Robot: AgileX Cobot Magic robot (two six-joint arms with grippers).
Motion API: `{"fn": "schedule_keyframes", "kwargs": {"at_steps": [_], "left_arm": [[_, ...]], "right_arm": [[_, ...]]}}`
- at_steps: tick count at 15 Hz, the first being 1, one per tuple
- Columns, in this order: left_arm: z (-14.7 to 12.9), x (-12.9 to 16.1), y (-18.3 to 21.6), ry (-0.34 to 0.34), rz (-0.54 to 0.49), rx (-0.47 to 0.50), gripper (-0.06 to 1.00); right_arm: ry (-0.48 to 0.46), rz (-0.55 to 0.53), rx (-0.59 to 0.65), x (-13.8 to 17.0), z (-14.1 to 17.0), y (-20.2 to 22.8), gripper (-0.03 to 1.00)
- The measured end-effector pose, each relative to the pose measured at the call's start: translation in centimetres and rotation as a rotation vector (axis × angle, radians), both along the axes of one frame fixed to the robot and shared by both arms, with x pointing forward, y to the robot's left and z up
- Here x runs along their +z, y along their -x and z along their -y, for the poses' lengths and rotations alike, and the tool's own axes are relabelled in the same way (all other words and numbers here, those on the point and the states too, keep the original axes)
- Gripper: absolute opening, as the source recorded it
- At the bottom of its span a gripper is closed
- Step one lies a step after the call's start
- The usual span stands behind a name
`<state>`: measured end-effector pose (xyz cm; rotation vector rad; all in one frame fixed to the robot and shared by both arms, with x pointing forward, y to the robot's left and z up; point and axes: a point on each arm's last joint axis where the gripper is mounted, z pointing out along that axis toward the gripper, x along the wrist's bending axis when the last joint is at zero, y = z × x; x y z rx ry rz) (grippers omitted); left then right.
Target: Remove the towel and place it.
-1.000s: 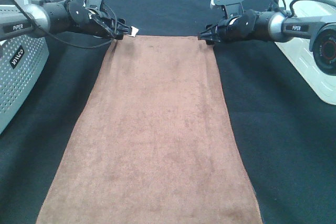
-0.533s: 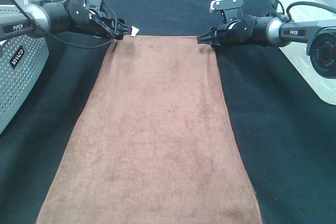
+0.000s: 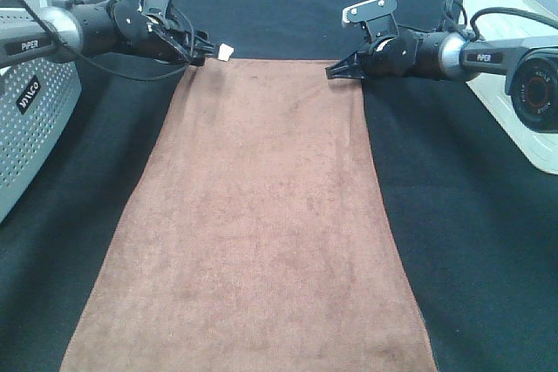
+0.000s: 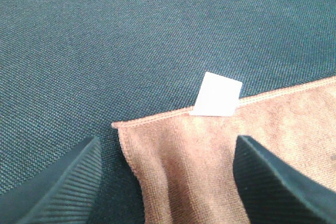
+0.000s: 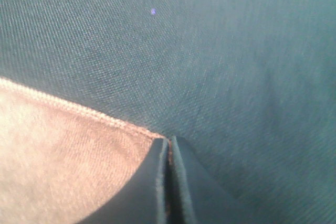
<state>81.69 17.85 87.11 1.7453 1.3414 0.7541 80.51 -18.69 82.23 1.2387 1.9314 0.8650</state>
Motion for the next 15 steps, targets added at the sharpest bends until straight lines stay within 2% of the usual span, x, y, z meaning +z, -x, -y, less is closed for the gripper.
{"fn": "schedule_keyframes", "kwargs": {"at_steps": [5, 6, 9, 10, 11, 13, 15], "left_arm": [[0.0, 0.0, 0.0, 0.000, 0.000, 0.000, 0.67], [0.0, 0.0, 0.0, 0.000, -0.001, 0.000, 0.67], [0.0, -0.1, 0.0, 0.004, -0.010, 0.000, 0.67], [0.0, -0.2, 0.1, 0.011, -0.025, 0.000, 0.67], [0.1, -0.1, 0.2, 0.012, -0.044, -0.005, 0.67], [0.3, 1.0, 0.6, 0.015, -0.099, -0.030, 0.68], [0.5, 4.1, 1.5, 0.015, -0.169, -0.078, 0.68]], "right_arm": [[0.009, 0.003, 0.006, 0.0, 0.0, 0.0, 0.00], [-0.004, -0.021, 0.002, -0.1, 0.0, 0.1, 0.07], [-0.022, -0.061, 0.004, 1.3, -0.1, 0.2, 0.48], [-0.023, -0.071, 0.009, 2.2, -0.1, 0.3, 0.59], [-0.024, -0.091, 0.018, 3.4, -0.2, 0.5, 0.64], [-0.039, -0.128, 0.033, 6.5, -0.3, 0.9, 0.68], [-0.089, -0.237, 0.039, 10.5, -0.5, 2.2, 0.68]]}}
